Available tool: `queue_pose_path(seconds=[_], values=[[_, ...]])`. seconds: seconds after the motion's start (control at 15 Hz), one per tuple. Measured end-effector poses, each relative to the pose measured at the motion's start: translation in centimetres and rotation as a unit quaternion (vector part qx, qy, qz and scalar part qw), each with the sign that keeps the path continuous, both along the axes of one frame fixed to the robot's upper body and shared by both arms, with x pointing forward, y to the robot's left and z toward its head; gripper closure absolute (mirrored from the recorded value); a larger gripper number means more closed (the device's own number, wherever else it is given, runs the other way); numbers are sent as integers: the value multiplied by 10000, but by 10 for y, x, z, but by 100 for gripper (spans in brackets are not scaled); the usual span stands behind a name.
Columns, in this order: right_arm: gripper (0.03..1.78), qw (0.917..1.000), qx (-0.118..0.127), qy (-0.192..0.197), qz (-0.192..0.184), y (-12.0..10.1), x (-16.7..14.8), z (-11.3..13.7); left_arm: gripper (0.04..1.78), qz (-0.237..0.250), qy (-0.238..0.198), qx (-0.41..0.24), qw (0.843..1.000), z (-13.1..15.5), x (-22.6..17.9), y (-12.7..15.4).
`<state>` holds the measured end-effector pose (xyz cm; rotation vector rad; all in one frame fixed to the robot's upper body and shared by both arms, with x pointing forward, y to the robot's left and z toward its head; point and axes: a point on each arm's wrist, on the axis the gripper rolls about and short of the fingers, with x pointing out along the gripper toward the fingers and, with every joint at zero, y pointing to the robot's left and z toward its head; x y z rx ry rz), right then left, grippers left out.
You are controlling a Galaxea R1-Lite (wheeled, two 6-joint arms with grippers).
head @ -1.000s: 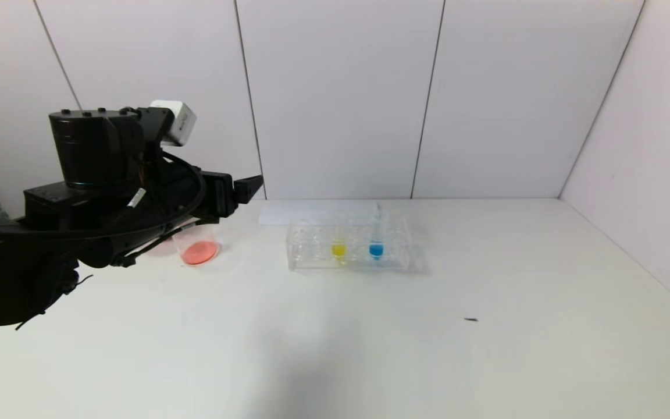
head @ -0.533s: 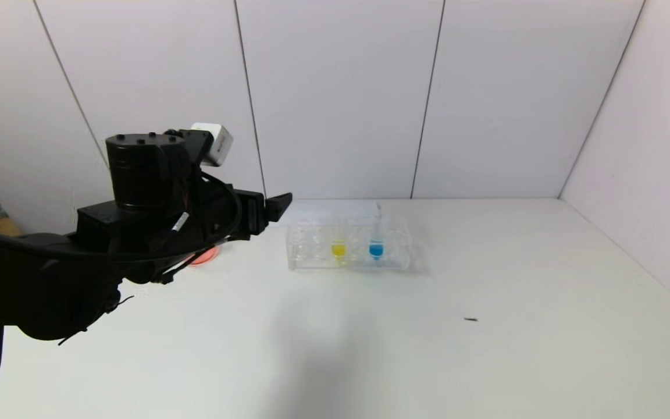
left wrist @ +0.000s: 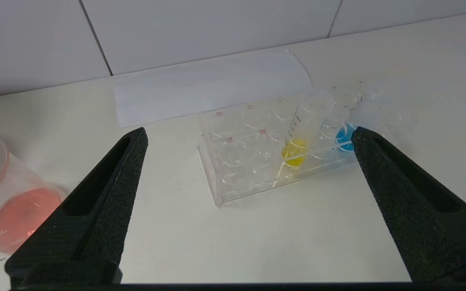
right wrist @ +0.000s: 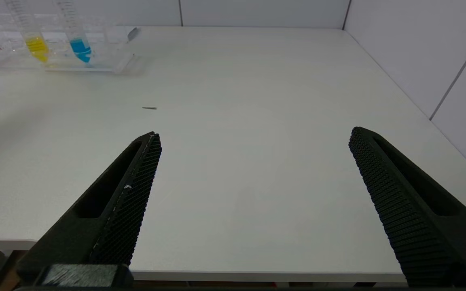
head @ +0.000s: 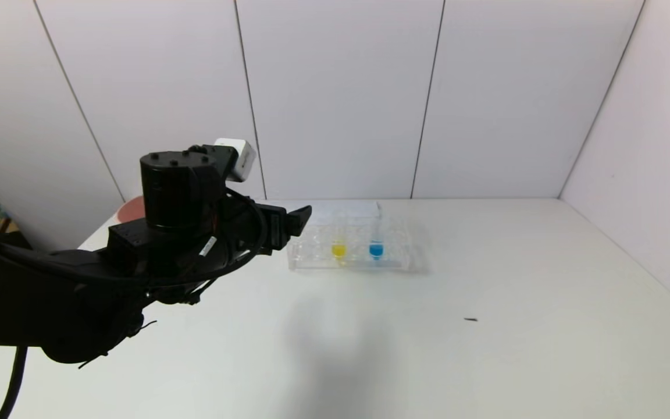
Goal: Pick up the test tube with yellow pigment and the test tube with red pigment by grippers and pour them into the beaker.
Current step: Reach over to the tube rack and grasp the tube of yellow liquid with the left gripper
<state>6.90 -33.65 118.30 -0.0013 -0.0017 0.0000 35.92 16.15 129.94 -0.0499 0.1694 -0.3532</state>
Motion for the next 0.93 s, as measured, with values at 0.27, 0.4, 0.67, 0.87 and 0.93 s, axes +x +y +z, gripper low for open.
queue_pose_path(seconds=[0.27, 0.4, 0.67, 0.87, 0.93], values=[[11, 10000, 0, 0, 0, 0, 0, 0, 6, 5, -284, -133, 9995, -12, 4, -19], [11, 10000, 2, 0, 0, 0, 0, 0, 6, -42, -213, -76, 9997, -20, 6, -25], [11, 10000, 2, 0, 0, 0, 0, 0, 6, -97, -147, -16, 9998, -34, 9, -35], [11, 10000, 4, 0, 0, 0, 0, 0, 6, -134, -174, -14, 9998, -43, 12, -46], [11, 10000, 2, 0, 0, 0, 0, 0, 6, -109, -173, -5, 9998, -46, 13, -49]])
